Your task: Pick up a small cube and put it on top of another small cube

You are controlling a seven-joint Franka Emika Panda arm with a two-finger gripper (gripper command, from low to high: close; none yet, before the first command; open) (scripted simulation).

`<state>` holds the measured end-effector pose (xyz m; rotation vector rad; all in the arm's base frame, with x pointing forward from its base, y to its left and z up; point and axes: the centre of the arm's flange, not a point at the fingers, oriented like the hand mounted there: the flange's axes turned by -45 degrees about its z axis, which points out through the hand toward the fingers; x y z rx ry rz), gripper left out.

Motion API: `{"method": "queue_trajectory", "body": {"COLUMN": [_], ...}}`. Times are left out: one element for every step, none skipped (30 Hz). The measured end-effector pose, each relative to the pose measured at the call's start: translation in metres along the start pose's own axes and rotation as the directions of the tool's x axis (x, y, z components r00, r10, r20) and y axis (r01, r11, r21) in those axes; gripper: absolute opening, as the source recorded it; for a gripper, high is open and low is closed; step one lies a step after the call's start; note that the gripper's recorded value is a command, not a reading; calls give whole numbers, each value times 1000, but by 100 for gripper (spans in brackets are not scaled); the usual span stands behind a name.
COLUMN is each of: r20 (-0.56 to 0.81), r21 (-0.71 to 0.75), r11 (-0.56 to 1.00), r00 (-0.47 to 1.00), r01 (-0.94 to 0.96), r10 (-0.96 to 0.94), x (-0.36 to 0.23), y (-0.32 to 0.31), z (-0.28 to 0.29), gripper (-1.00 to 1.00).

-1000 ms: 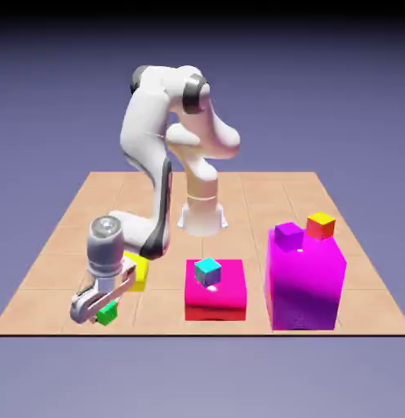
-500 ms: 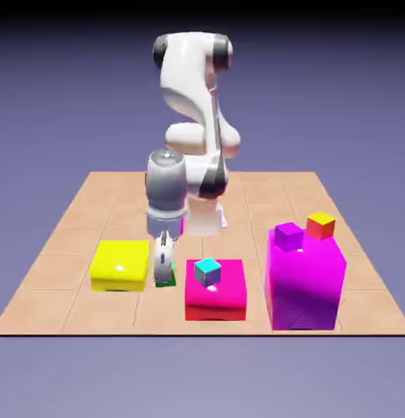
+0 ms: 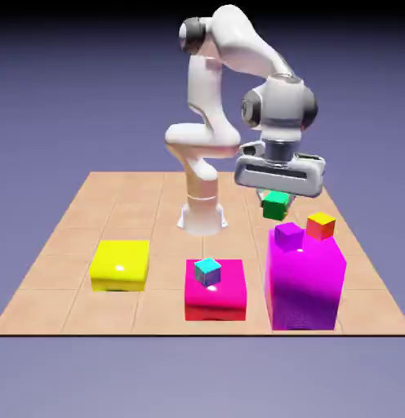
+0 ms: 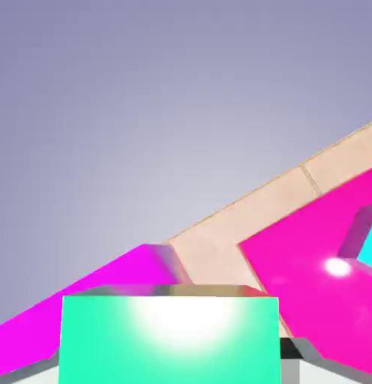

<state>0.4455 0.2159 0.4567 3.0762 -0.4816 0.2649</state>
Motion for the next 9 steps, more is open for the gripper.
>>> {"method": "queue_trajectory", "body": {"r20": [-3,-3,-5,-5,-5,-4,-4,-4,-4], "r21": [-2,-2,-5,-6,-5,-3,-3,-5,-5], "r11": [1000,1000,1000,1000,1000,1000,1000,1000,1000], "r00": [1000,1000,1000,1000,1000,1000,1000,1000,1000], "r01": [31,31,29,29,29,31,31,31,31], "r10": [-31,-31,-29,-29,-29,-31,-31,-31,-31], "x": [-6,-6,-6,-6,-7,-9,-9,-9,-9], "y": [-5,-5,-4,-4,-4,-4,-4,-4,-4], "z": [-3,-3,14,31,47,64,67,67,67], "gripper": [-100,-100,-100,-100,-100,-100,100,100,100]}}
